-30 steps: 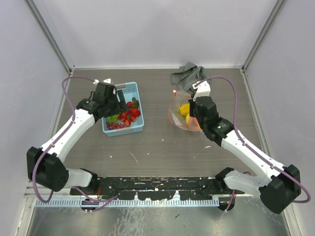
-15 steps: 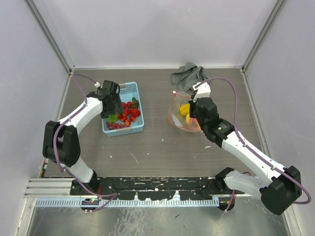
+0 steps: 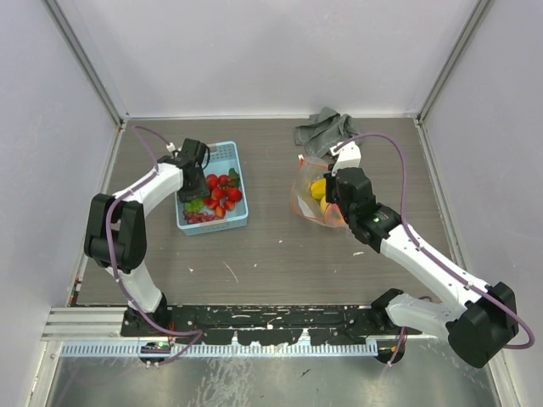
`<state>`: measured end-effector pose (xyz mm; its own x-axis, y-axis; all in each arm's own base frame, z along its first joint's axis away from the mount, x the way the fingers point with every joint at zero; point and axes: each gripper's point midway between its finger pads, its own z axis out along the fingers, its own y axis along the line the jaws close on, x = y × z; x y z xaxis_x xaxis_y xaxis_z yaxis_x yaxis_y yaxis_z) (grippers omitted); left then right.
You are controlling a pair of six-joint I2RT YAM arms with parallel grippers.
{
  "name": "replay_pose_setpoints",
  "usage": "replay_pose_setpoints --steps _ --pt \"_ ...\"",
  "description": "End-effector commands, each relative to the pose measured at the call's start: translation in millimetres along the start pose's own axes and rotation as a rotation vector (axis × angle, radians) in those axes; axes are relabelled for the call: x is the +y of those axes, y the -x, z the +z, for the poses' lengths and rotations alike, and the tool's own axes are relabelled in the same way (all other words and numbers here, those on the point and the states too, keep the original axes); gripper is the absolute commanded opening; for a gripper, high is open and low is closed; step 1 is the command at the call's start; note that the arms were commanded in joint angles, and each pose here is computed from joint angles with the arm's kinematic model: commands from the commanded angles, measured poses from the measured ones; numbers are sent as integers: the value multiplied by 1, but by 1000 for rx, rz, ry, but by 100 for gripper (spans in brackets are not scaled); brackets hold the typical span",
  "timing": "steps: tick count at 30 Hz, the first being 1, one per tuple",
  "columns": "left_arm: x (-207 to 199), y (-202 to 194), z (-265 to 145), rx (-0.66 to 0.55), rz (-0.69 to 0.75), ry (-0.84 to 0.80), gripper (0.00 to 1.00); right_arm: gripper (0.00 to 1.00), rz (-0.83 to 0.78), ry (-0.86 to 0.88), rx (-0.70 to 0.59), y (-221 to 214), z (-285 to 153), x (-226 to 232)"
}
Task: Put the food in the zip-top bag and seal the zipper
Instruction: Pick up the fake fruit from the bin.
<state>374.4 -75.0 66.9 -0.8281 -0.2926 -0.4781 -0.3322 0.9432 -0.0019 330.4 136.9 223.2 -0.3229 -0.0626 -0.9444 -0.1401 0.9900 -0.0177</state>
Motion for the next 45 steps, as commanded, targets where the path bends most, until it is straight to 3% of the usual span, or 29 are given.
replay_pose_setpoints --steps 1,7,13,23,31,45 --pt "-3 22 -5 -71 -8 -10 38 0 17 -18 -56 17 2 -3" --pt "-2 24 -19 -106 -29 -39 14 0 21 -21 -57 19 1 -4" --pt "2 37 -51 -186 -58 -79 0 0 32 -22 -56 23 -1 -3" --pt "4 55 -106 -307 -104 -188 0 0 65 -18 -70 34 -9 -4" --pt "-13 58 -167 -395 -112 -421 0 1 93 10 -69 40 -12 1" --pt "-65 25 -241 -353 -60 -840 0 0 122 53 -43 40 -14 12"
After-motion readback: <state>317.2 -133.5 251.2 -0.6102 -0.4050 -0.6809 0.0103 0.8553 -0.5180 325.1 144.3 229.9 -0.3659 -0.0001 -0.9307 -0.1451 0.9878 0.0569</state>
